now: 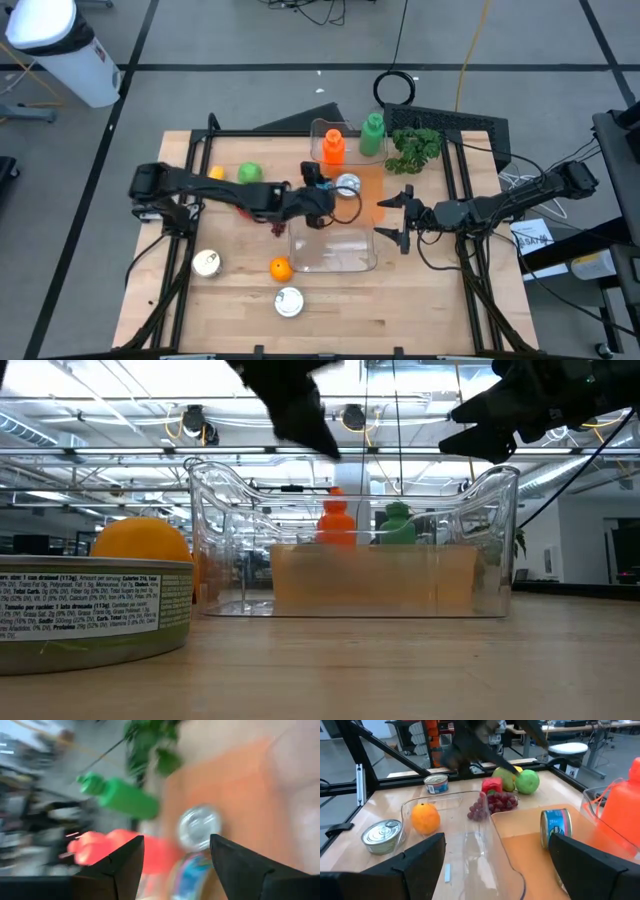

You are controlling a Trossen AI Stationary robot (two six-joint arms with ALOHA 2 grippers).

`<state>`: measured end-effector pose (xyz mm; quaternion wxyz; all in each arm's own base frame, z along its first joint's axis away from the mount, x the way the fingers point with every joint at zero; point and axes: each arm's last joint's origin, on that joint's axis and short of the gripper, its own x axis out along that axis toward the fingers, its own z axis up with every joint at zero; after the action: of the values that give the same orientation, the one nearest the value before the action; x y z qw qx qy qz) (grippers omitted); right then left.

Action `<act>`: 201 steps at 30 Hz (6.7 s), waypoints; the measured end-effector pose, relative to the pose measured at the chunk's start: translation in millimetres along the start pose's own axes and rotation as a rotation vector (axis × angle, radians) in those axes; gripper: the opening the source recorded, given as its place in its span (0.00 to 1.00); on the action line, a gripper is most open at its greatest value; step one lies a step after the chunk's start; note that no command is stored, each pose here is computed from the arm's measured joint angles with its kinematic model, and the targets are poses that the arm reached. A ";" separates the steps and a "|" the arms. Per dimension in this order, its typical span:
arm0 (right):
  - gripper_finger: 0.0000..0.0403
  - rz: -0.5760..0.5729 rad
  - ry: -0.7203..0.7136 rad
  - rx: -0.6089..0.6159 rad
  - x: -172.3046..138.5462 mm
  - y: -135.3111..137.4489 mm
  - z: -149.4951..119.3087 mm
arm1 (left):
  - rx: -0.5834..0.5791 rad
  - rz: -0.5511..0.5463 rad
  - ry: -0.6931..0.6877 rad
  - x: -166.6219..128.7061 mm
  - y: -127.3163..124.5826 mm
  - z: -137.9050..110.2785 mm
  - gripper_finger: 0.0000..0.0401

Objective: Pick & Place Food Item
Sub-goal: Adjust the bottom transparent bin, then put the green tuna can into the orange bin

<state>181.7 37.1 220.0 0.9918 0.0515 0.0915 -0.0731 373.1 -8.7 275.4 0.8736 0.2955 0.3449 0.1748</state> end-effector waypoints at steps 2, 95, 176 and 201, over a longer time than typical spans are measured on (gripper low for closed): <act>0.83 0.011 0.013 0.025 -0.2 0.6 -1.2 | -0.118 -0.099 -0.063 -19.2 11.6 2.7 0.58; 0.83 0.034 0.294 -0.192 -8.1 64.8 18.5 | -1.068 -0.330 1.063 -101.5 -168.1 -96.7 0.57; 0.83 0.034 0.292 -0.194 -8.0 64.8 18.8 | -1.186 -0.540 0.952 -107.6 -145.6 -71.2 0.38; 0.83 0.148 -0.225 -0.001 22.8 39.1 20.9 | -0.560 -0.532 -0.245 -77.2 -21.1 27.9 0.38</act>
<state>213.5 70.1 239.5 0.9985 0.0490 -0.0242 -0.0050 340.8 -75.2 316.9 0.9697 -0.0349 0.2418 -0.0066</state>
